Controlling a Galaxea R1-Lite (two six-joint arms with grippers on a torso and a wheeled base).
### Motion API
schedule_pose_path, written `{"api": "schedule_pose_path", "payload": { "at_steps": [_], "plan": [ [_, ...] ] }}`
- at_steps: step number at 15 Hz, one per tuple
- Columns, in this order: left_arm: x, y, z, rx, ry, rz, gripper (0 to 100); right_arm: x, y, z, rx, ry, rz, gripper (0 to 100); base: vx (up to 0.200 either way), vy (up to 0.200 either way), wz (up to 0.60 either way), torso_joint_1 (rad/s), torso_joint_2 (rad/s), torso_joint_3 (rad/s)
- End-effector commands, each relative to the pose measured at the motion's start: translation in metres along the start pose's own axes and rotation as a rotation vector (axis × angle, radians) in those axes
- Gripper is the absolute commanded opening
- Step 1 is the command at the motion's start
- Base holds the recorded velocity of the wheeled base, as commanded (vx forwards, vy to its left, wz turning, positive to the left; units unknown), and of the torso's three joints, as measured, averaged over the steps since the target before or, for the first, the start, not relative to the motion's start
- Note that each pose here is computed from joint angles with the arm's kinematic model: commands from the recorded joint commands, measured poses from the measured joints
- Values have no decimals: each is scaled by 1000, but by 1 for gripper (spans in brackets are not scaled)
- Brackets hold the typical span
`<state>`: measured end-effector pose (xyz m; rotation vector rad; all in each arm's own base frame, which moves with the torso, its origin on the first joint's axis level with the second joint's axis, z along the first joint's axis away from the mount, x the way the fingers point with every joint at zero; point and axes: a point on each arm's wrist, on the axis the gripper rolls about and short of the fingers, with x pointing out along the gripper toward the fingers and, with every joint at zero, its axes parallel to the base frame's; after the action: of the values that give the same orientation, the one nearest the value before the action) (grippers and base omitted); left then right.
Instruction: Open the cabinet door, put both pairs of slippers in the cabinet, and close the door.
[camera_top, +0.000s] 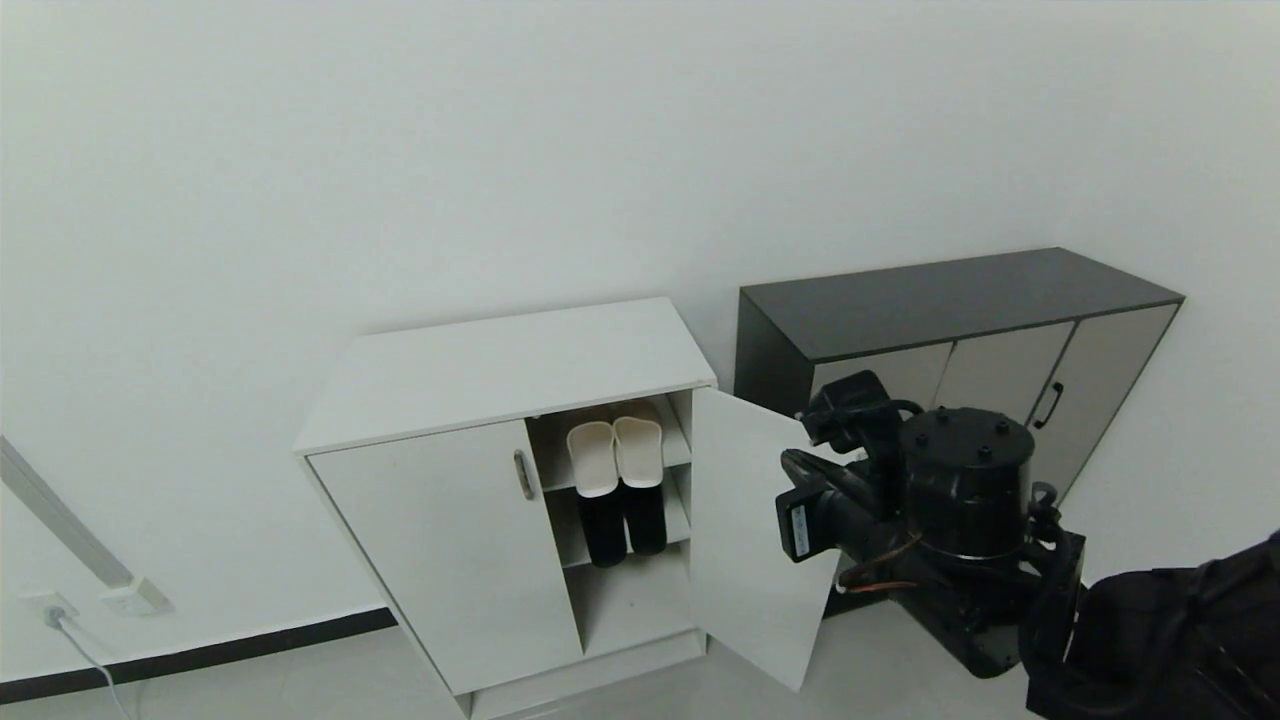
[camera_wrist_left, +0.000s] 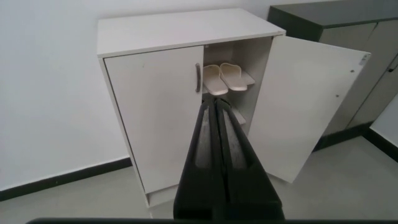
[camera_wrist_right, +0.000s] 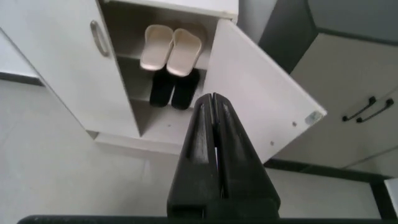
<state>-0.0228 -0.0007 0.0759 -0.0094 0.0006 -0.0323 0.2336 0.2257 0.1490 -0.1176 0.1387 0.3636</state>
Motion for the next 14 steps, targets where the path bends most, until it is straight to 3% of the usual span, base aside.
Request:
{"api": "schedule_pose_path", "payload": {
  "at_steps": [1,6,14],
  "plan": [
    [0,0,0,0,0,0,0,10,-14,0,-5,-11,-21,0,0,0,0,0,0,0],
    [0,0,0,-1,0,0,0,45,-52,16,18,-13,-108,0,0,0,0,0,0,0],
    [0,0,0,0,0,0,0,106,-102,-4,48,29,-168,0,0,0,0,0,0,0]
  ]
}}
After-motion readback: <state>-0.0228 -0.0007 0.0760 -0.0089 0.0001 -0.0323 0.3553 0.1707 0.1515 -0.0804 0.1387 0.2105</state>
